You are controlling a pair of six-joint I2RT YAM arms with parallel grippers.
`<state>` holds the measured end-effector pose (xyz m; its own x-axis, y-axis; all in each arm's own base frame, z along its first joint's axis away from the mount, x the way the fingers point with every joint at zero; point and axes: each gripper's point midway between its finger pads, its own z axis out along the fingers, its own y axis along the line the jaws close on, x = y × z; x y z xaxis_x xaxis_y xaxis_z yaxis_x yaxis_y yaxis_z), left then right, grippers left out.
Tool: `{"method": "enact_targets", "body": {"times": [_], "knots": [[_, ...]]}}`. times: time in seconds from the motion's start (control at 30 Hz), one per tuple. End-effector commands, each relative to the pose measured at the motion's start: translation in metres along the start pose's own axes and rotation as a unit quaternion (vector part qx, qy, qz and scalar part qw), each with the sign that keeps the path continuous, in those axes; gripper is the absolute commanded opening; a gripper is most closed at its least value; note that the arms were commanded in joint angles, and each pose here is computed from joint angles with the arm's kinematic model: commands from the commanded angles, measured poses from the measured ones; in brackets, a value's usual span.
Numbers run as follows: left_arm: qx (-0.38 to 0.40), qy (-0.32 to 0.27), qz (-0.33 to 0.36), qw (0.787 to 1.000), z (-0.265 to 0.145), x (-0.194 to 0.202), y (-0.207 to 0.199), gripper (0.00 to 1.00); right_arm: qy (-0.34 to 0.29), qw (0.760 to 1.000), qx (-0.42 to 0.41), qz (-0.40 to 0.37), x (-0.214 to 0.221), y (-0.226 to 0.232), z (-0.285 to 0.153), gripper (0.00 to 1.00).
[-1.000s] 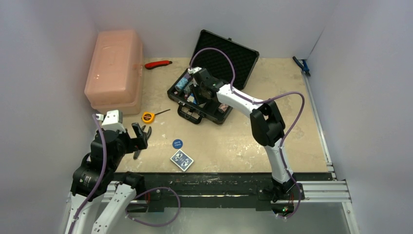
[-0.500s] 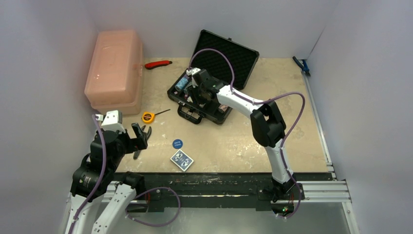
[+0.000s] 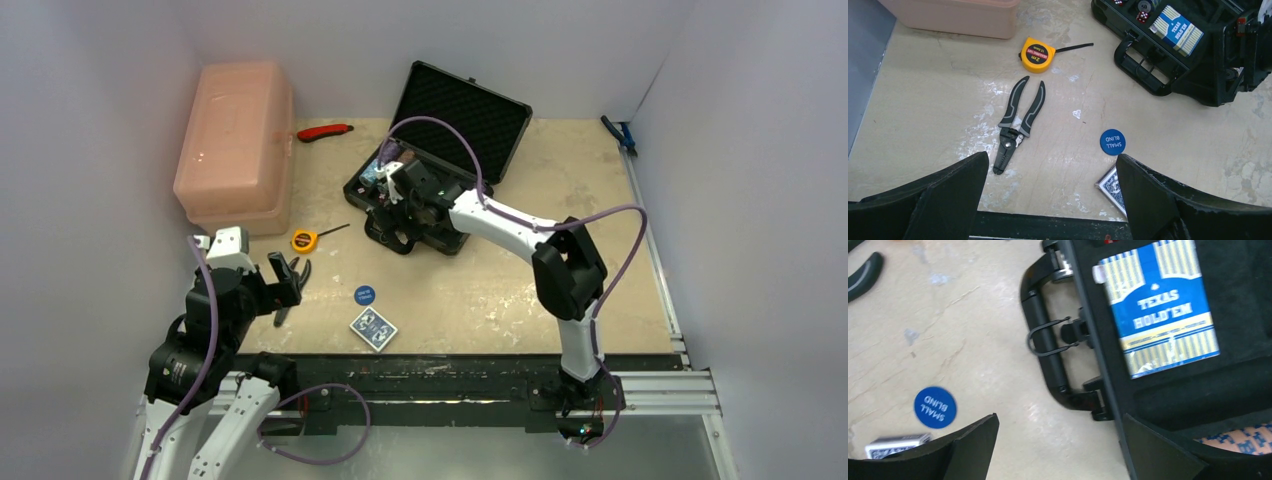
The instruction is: Pack up texas hold em set
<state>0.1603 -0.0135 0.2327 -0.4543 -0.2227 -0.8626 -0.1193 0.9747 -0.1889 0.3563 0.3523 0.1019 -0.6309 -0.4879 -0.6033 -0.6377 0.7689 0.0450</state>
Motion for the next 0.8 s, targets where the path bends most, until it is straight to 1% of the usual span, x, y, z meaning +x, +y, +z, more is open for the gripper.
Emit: {"method": "enact_targets", "body": {"times": [0.0,0.17,0.3,0.43,0.53,0.63,0.77], "knots": [[-0.004,-0.024,-0.011,1.000,-0.007,-0.012,0.002,1.00,-0.017,0.999,-0.040,-0.014,-0.001,0.031,-0.027,0.99],[-0.009,-0.027,-0.015,0.999,-0.008,-0.013,0.004,1.00,-0.018,0.996,-0.069,-0.044,0.011,0.058,-0.041,0.99],[-0.011,-0.028,-0.017,0.999,-0.009,-0.013,0.005,1.00,-0.015,0.995,-0.077,-0.054,0.022,0.070,-0.043,0.99],[-0.011,-0.028,-0.017,0.999,-0.009,-0.012,0.005,1.00,-0.014,0.996,-0.084,-0.041,0.027,0.087,-0.039,0.99],[-0.011,-0.028,-0.017,0.999,-0.009,-0.012,0.005,1.00,-0.011,0.998,-0.062,-0.011,0.025,0.096,-0.033,0.99],[-0.010,-0.030,-0.018,0.999,-0.010,-0.013,0.005,1.00,-0.006,0.998,-0.058,0.014,0.025,0.106,-0.022,0.96],[-0.010,-0.031,-0.019,0.999,-0.010,-0.012,0.005,1.00,-0.005,0.999,-0.033,0.023,0.024,0.121,-0.013,0.93]]}}
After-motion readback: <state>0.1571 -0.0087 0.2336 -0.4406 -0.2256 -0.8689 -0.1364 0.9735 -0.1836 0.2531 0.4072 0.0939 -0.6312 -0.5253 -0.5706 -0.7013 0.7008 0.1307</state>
